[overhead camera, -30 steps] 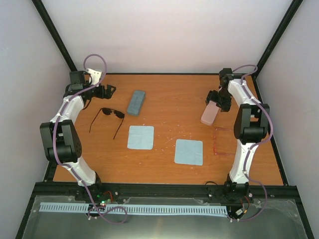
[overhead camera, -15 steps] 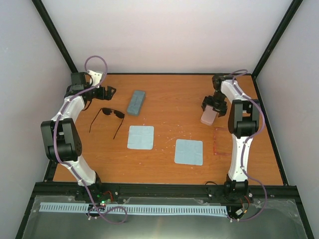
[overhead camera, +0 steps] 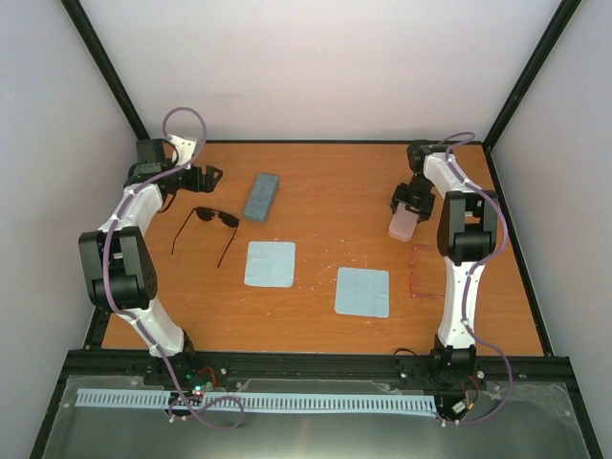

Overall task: Organize the sunglasses
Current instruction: Pick up the sunglasses case at the center of the board, then place the sunglasses case at the center of the board.

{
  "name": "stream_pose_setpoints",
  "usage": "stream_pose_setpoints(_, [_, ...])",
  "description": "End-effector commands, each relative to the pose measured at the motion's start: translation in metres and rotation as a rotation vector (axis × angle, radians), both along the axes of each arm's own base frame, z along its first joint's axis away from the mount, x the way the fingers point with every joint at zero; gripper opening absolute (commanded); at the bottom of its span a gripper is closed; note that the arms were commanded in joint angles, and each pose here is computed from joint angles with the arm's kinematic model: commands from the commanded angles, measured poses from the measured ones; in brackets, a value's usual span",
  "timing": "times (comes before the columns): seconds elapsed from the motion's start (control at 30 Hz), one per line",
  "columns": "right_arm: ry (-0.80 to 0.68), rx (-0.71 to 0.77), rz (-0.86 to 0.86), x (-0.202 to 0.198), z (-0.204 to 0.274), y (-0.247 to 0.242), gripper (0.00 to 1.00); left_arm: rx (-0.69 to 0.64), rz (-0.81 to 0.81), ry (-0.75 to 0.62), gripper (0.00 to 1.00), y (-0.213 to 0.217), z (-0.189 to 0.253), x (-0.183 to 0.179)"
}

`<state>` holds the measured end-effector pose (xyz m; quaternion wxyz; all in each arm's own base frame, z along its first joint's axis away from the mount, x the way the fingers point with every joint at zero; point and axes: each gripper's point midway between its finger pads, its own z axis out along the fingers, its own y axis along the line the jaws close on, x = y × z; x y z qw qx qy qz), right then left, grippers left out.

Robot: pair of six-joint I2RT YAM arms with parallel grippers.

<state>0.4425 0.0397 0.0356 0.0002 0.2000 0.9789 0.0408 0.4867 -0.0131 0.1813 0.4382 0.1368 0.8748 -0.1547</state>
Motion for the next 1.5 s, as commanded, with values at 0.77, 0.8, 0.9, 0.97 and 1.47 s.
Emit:
stream_pose_setpoints(0.77, [-0.483, 0.794, 0.446, 0.004, 0.141, 0.140, 0.17, -0.176, -0.335, -0.074, 0.97, -0.099, 0.045, -0.004])
stream_pose_setpoints(0.8, [-0.497, 0.853, 0.475, -0.001, 0.148, 0.149, 0.17, -0.186, -0.363, -0.074, 0.97, -0.109, 0.047, -0.006])
stream_pose_setpoints(0.9, [-0.503, 0.984, 0.546, -0.014, 0.161, 0.175, 0.14, -0.219, -0.450, -0.070, 0.97, -0.138, 0.051, -0.017])
stream_pose_setpoints(0.97, [-0.478, 0.998, 0.559, -0.016, 0.158, 0.186, 0.14, -0.226, -0.488, -0.067, 0.97, -0.153, 0.052, -0.023])
stream_pose_setpoints(1.47, [-0.116, 0.016, 0.308, 0.013, 0.088, 0.103, 0.03, -0.109, -0.444, -0.015, 0.97, -0.146, 0.017, -0.032])
